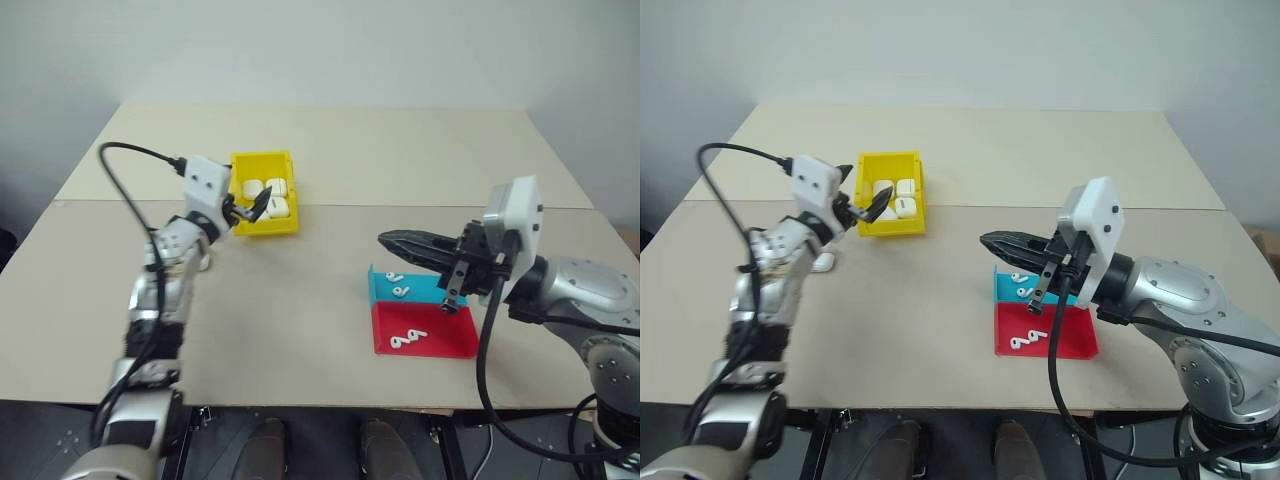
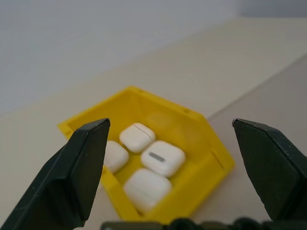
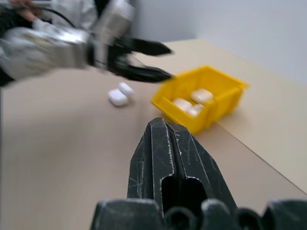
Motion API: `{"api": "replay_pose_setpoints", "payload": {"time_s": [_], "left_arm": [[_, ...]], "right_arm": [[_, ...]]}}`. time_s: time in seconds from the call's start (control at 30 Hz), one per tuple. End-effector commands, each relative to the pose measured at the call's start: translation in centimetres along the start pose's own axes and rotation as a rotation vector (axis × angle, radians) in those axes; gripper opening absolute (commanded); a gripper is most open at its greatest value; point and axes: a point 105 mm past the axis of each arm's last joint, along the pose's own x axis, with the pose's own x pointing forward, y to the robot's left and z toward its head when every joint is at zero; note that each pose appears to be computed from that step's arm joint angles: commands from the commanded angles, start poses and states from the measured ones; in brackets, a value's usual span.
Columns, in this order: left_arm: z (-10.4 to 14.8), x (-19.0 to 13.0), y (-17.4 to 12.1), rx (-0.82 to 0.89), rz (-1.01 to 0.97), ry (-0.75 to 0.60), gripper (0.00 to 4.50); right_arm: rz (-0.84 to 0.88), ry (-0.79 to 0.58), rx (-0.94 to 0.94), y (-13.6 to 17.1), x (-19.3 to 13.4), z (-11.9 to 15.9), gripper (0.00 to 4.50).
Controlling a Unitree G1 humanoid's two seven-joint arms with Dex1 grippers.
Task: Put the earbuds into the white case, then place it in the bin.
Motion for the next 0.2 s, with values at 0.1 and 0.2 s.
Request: {"api": "replay_pose_setpoints", "payload": {"time_s": [0.1,0.2], "left_arm": [[2.7,-6.1,-4.5,-0.028,-0.308,0.02,4.45],[2.6,-8.8,-6.0,-0.021,-0.346,0.086,4.45]], "right_arm": [[-0.012,0.092,-0.089,-0.9,-1.2,-2.5,0.0],[0.097,0.119,-0.101,0.5,-2.1,-3.1,0.0]]}}
